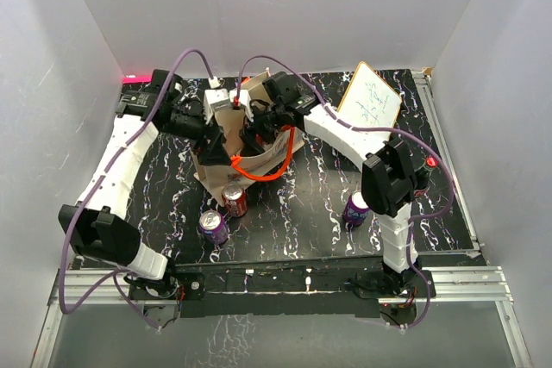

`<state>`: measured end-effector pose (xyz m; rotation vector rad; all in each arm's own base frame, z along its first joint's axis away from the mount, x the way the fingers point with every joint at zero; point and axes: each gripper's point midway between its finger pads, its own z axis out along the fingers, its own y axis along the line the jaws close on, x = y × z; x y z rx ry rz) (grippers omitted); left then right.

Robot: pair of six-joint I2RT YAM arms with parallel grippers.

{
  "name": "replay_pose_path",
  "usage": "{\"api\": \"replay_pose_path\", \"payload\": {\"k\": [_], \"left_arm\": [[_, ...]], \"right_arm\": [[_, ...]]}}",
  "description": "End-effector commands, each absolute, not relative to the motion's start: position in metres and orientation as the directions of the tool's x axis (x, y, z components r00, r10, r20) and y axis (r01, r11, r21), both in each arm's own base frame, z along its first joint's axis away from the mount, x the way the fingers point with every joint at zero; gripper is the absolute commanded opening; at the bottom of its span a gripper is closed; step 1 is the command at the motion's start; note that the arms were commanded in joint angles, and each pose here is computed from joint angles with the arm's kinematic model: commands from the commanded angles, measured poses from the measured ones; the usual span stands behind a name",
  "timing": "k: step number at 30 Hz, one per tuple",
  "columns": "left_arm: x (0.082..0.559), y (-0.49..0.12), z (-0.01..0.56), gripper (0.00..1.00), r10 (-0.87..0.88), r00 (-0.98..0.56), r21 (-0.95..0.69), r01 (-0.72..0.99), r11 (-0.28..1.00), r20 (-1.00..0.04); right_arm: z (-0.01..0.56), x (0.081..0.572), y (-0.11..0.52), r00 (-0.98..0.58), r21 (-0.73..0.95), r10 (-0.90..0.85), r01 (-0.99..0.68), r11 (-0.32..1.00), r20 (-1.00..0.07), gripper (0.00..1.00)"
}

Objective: Place the beverage into the canvas bag

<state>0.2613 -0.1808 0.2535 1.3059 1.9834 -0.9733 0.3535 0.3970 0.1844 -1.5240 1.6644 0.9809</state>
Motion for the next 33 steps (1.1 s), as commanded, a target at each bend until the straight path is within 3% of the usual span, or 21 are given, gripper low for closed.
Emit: {"api": "replay_pose_path", "payload": {"k": [1,7,16,23,33], "left_arm": [[0.261,-0.168,0.291,0.85,0.463,-0.31,-0.181,0.936,0.302,-0.83],[0.254,-0.148,0.295,0.91,0.429,-0.362,-0.201,0.905,0.376,-0.828],[0.248,-0.126,0.303,0.91,0.34,-0.417,-0.221,0.845,0.487,-0.843],[0.254,-0.117,0.301,0.91,0.287,-0.452,-0.253,0.809,0.531,-0.844],[0.256,-0.112,0.302,0.91,0.251,-0.467,-0.273,0.79,0.549,-0.848]], "right_arm": [[0.201,0.353,0.413,0.083,-0.049,-0.435,-0.995,-0.09,-0.897,0.85],[0.18,0.353,0.415,0.151,-0.081,-0.46,-0.982,-0.169,-0.875,0.9],[0.136,0.351,0.412,0.219,-0.088,-0.533,-0.962,-0.26,-0.817,0.99],[0.106,0.346,0.412,0.322,-0.137,-0.596,-0.933,-0.334,-0.736,0.99],[0.069,0.343,0.405,0.354,-0.118,-0.658,-0.92,-0.375,-0.665,0.99]]}}
